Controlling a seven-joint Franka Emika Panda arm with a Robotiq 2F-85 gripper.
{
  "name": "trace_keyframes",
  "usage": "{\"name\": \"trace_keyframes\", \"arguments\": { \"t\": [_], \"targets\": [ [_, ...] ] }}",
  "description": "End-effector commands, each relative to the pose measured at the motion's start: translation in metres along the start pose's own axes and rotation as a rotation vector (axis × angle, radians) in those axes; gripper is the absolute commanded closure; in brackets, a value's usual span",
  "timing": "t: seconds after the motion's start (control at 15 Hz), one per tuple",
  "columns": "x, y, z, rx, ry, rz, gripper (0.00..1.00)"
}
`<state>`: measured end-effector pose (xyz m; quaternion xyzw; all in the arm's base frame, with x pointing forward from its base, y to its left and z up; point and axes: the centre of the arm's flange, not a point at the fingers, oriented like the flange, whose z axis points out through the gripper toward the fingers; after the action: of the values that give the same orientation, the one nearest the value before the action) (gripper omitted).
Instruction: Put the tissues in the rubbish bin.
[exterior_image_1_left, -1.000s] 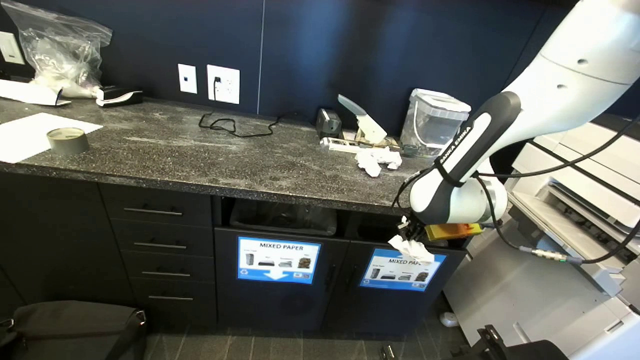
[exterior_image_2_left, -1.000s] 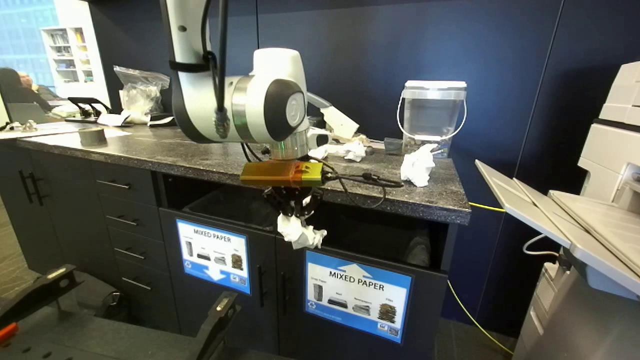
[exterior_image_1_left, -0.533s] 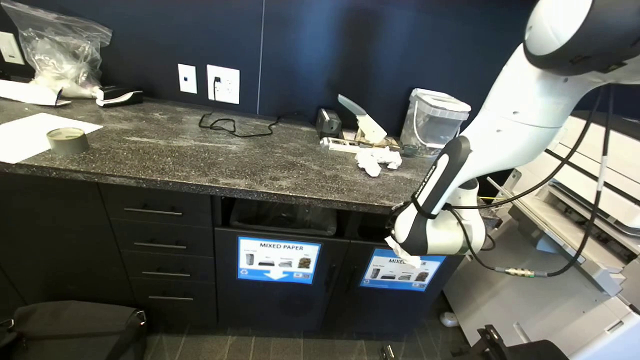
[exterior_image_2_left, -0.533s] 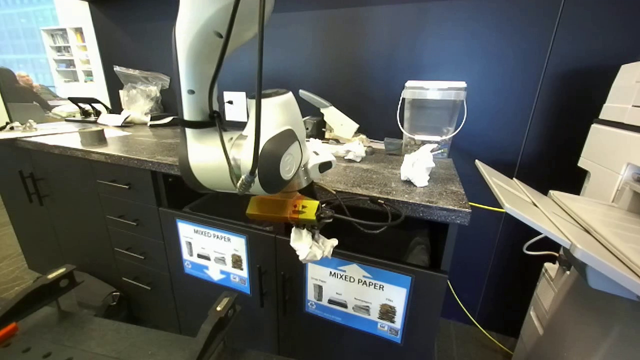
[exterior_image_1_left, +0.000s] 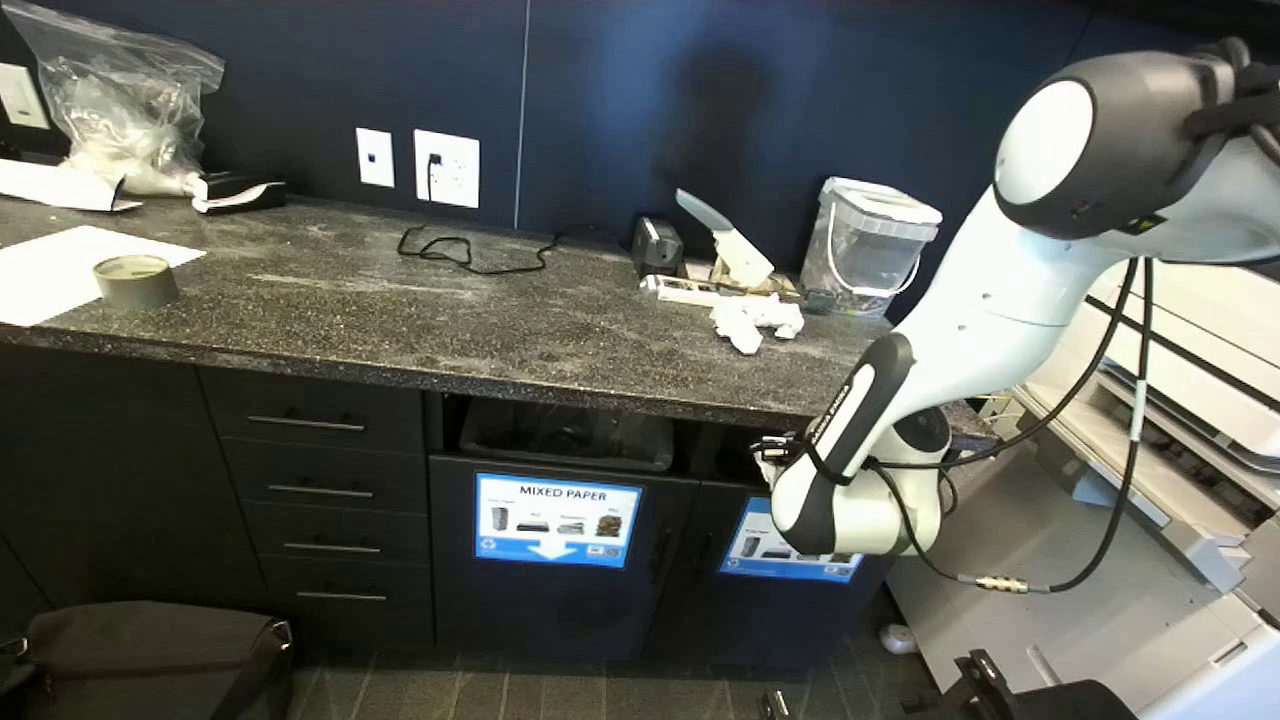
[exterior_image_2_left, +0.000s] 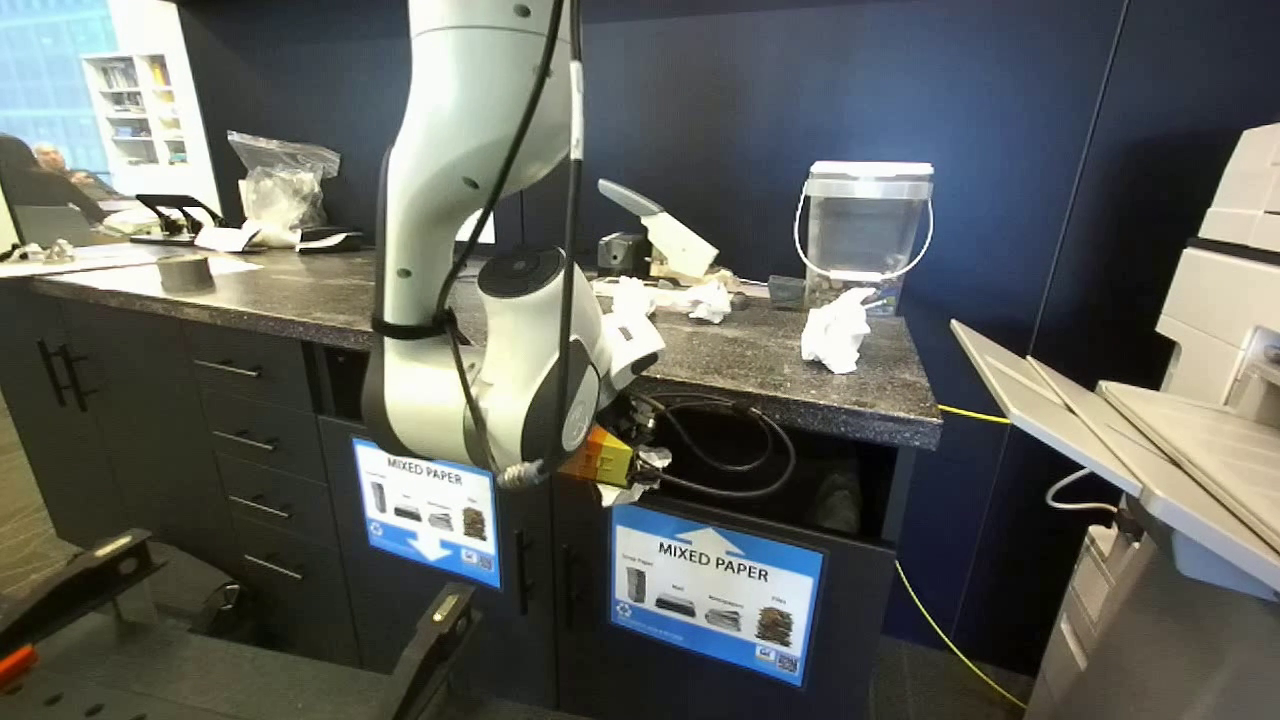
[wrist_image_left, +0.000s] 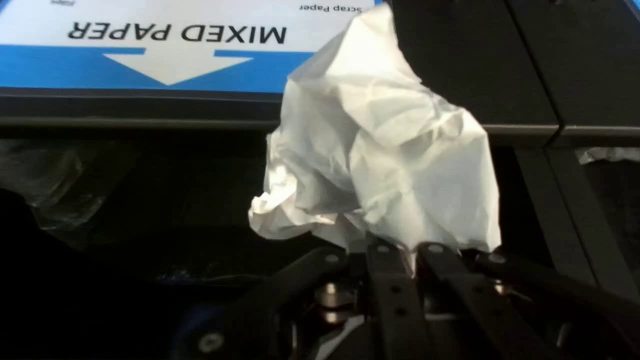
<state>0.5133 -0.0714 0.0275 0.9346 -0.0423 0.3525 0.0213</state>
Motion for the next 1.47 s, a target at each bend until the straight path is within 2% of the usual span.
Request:
{"name": "trace_keyframes", "arguments": {
  "t": [0.0,0.33,0.73,1.13,1.2,1.4],
  "targets": [
    [-0.014,0.012,0.033,0.075,0.175,-0.003,0.96],
    [-0.014,0.013,0.072,0.085,0.257,-0.090,0.96],
    [0.001,0.011,0.109,0.074,0.325,-0.118,0.96],
    [0.002,0.008,0.127,0.067,0.333,-0.140,0.96],
    [0.002,0.008,0.128,0.068,0.317,-0.136,0.78],
    [0.001,0.007,0.123,0.063,0.306,-0.157,0.55]
  ]
}}
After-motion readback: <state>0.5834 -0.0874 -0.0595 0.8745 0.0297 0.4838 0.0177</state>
